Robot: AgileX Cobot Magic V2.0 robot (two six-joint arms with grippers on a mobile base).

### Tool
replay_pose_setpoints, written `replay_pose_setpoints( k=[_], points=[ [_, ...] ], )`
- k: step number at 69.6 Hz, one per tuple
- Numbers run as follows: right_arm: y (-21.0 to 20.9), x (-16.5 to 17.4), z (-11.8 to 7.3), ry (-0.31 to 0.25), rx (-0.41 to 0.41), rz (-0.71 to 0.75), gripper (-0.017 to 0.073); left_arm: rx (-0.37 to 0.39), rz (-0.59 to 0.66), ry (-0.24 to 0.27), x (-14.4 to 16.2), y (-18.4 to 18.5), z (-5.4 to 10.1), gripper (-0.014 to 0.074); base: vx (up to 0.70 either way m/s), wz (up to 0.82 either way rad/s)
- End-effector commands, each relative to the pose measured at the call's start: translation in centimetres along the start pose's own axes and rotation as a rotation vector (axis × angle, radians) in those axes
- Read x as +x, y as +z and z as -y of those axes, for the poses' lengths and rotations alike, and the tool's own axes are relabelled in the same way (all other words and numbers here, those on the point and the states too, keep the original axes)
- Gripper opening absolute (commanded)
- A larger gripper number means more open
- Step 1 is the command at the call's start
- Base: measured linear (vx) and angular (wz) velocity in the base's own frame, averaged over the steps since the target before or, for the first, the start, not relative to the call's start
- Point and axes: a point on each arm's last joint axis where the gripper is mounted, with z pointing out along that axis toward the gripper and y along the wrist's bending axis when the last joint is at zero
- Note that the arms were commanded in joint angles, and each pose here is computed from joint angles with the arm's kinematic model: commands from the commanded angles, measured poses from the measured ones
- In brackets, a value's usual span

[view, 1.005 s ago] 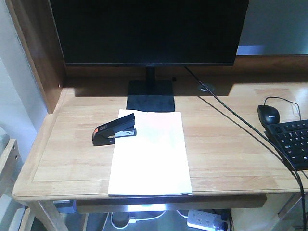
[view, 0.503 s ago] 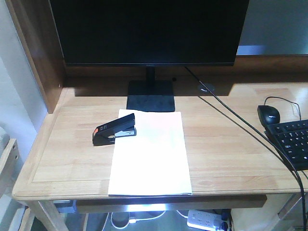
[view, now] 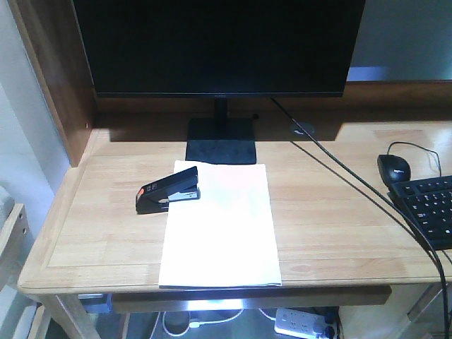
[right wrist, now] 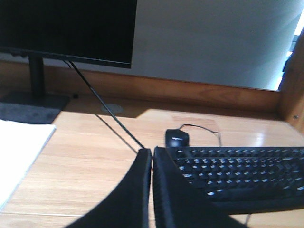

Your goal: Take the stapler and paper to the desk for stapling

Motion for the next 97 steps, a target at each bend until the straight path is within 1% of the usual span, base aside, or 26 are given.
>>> replay_pose_setpoints(
  k=[1, 4, 8, 14, 27, 39, 97],
  points=[
    [-0.07, -0.62, -0.06, 0.092, -0.004, 0.129, -0.001, 0.001, 0.081, -0.012, -0.4, -0.12, 0.0, -0.0006, 0.0, 0.0],
    [-0.07, -0.6, -0.05, 0.123, -0.004, 0.121, -0.001, 0.001, 0.081, -0.012, -0.4, -0.12, 0.0, -0.0006, 0.0, 0.0],
    [-0.06, -0.56, -0.05, 0.145, -0.006, 0.12, -0.001, 0.001, 0.081, -0.012, -0.4, -0.12, 0.0, -0.0006, 0.0, 0.0],
    [-0.06, -0.56, -0.05, 0.15, -0.006, 0.12, -0.001, 0.001, 0.081, -0.012, -0.4, -0.12, 0.0, -0.0006, 0.0, 0.0],
    [-0.06, -0.55, -0.05, 0.107, -0.003, 0.119, -0.001, 0.001, 0.081, -0.012, -0.4, -0.12, 0.0, -0.0006, 0.0, 0.0],
    [-0.06, -0.54, -0.06, 0.118, -0.004, 0.119, -0.001, 0.001, 0.081, -0.012, -0.4, -0.12, 0.0, -0.0006, 0.0, 0.0],
    [-0.06, -0.53, -0.06, 0.118, -0.004, 0.118, -0.001, 0.001, 0.081, -0.012, -0.4, -0.12, 0.0, -0.0006, 0.0, 0.0]
  ],
)
